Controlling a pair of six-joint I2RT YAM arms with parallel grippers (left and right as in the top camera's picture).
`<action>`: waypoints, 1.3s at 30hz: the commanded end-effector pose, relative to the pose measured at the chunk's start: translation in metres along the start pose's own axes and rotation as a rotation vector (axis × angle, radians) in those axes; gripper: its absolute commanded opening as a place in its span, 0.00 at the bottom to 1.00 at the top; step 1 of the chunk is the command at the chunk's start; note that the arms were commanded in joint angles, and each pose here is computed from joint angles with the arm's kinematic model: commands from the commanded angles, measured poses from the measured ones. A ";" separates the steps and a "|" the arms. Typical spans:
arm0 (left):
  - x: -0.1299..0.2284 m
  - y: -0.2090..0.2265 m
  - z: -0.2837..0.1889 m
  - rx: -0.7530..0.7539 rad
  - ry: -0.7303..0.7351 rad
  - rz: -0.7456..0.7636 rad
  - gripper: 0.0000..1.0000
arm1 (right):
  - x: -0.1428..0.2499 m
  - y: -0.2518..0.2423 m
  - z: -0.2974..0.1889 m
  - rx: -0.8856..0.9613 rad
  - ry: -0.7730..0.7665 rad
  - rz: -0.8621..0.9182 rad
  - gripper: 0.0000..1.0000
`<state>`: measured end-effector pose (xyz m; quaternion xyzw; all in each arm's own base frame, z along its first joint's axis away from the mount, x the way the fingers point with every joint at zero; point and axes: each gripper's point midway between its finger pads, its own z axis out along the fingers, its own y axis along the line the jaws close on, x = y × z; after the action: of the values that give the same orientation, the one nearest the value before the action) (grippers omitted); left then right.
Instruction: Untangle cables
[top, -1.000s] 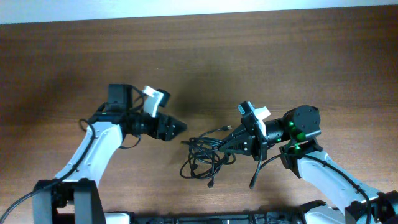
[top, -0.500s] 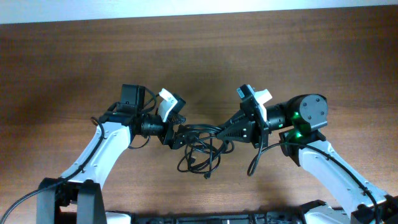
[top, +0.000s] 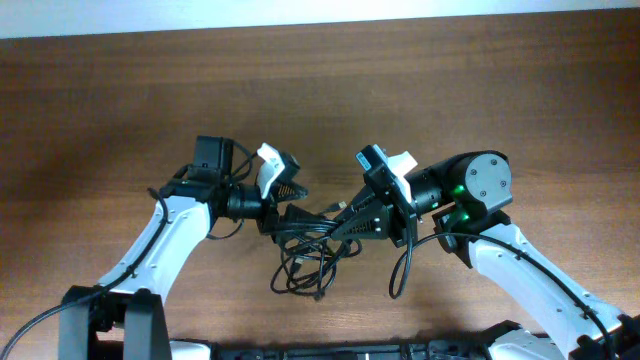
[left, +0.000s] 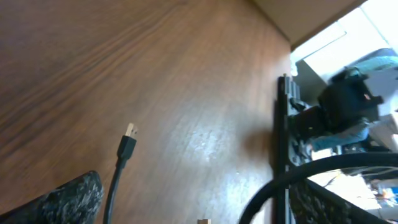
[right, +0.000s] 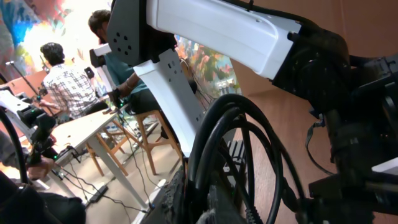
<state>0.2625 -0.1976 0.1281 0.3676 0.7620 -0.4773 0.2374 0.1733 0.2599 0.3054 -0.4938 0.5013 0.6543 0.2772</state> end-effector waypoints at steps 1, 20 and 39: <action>0.005 -0.014 0.002 0.067 0.004 0.056 0.94 | -0.011 0.002 0.001 0.009 -0.014 -0.035 0.04; 0.014 -0.045 0.027 0.168 0.075 0.120 0.01 | -0.013 0.000 0.001 0.021 -0.026 -0.038 0.05; 0.002 0.133 -0.093 -0.599 -0.332 -0.977 0.00 | -0.005 0.002 0.001 -0.008 0.006 0.019 0.04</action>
<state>0.3609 -0.1009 0.1097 0.0070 0.8932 -0.3669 0.2598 0.1757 0.2609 0.3020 -0.4801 0.5139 0.6600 0.2643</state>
